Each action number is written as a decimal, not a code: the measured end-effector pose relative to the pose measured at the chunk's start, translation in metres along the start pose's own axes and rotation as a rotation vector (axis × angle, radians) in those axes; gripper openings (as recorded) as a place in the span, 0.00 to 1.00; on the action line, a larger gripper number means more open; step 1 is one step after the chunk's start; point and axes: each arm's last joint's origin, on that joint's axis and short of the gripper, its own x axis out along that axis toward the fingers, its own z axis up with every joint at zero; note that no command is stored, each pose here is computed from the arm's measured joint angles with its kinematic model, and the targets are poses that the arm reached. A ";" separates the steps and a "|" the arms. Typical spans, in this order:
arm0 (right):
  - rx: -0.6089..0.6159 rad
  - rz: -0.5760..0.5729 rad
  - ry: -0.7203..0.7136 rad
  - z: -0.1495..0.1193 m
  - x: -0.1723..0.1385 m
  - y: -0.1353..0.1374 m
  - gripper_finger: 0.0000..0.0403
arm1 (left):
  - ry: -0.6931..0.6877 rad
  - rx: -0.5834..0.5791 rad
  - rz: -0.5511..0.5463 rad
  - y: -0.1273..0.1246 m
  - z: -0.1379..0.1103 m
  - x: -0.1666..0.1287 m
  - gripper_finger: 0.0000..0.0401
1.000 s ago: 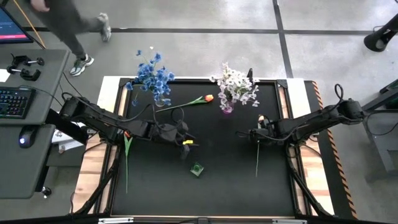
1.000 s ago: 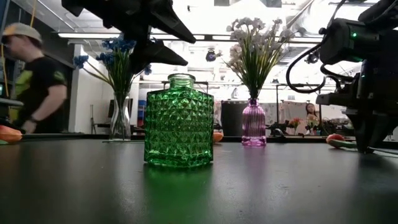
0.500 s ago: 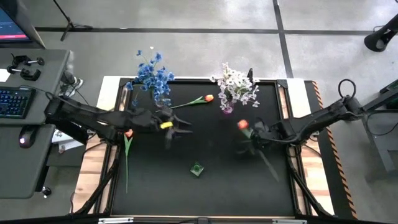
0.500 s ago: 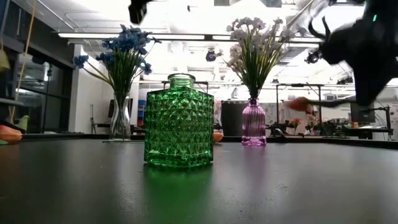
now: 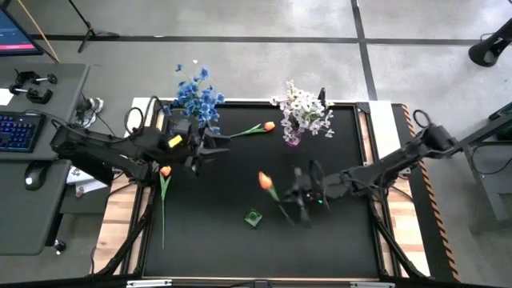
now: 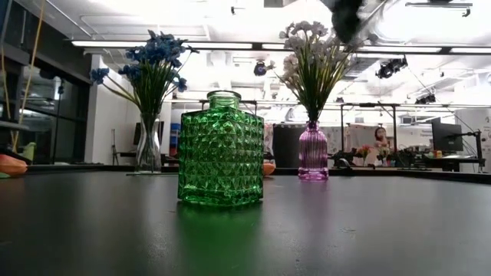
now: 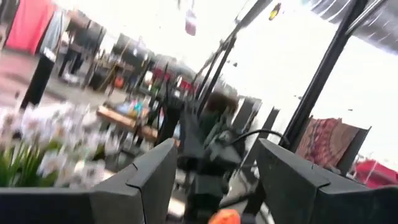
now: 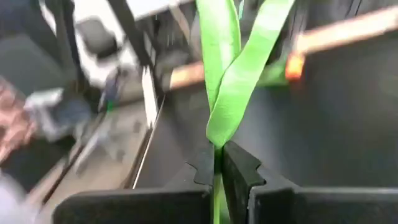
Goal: Sort flowers into vase by color
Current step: Put the bottom right orange flower into the green vase
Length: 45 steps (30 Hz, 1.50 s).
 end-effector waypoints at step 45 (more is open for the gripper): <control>-0.131 0.118 -0.350 0.027 0.061 -0.020 0.00 | -0.120 0.032 -0.016 -0.003 0.011 -0.001 0.52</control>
